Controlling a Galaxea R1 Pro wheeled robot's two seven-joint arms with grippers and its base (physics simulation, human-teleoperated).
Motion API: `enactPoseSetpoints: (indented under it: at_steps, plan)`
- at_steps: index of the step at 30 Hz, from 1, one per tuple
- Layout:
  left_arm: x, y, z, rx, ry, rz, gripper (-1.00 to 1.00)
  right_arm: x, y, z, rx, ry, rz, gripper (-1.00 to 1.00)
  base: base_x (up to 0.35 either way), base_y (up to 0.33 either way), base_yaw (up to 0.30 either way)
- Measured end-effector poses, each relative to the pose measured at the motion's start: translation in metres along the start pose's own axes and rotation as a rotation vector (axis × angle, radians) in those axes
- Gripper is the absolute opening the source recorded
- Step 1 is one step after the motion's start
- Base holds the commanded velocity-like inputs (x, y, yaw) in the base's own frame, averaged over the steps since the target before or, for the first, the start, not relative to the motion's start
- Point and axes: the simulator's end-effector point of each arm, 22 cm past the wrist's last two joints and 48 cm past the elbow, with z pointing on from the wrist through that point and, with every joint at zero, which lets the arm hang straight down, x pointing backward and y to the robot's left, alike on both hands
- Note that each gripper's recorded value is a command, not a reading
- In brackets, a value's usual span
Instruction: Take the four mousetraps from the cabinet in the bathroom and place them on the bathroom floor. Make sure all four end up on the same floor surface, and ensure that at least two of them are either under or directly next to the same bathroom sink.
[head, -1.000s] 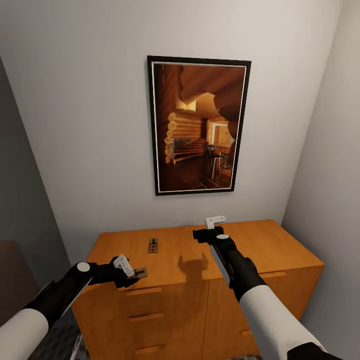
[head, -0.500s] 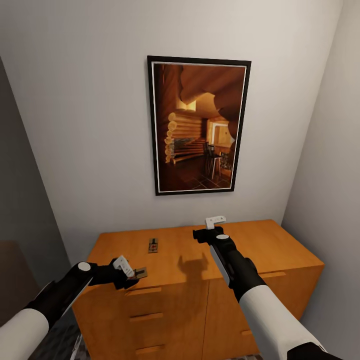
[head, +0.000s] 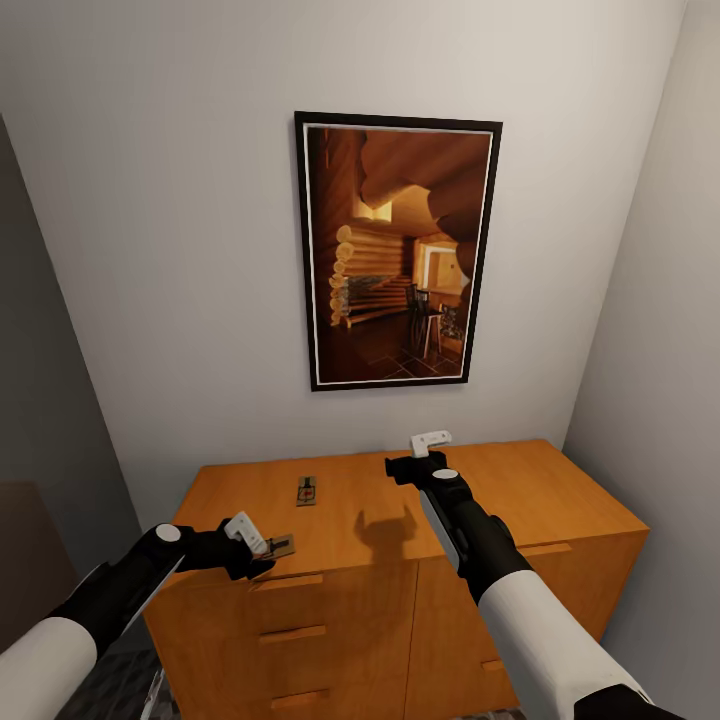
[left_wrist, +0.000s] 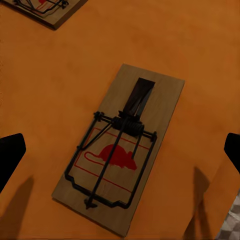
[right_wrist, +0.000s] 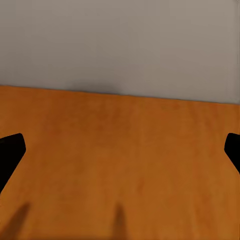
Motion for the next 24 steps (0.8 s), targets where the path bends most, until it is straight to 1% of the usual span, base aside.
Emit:
enactPoseSetpoints:
  at_steps: [14, 24]
  plan:
    - [-0.0005, 0.0001, 0.0001, -0.001, -0.001, -0.001, 1.00, -0.0002, 0.0005, 0.0000, -0.002, -0.002, 0.004, 1.00, 0.000, 0.000, 0.000]
    - [0.0031, -0.0004, 0.0065, 0.000, -0.003, -0.001, 1.00, 0.0056, 0.0008, 0.0044, -0.002, -0.002, 0.005, 1.00, 0.000, 0.000, 0.000]
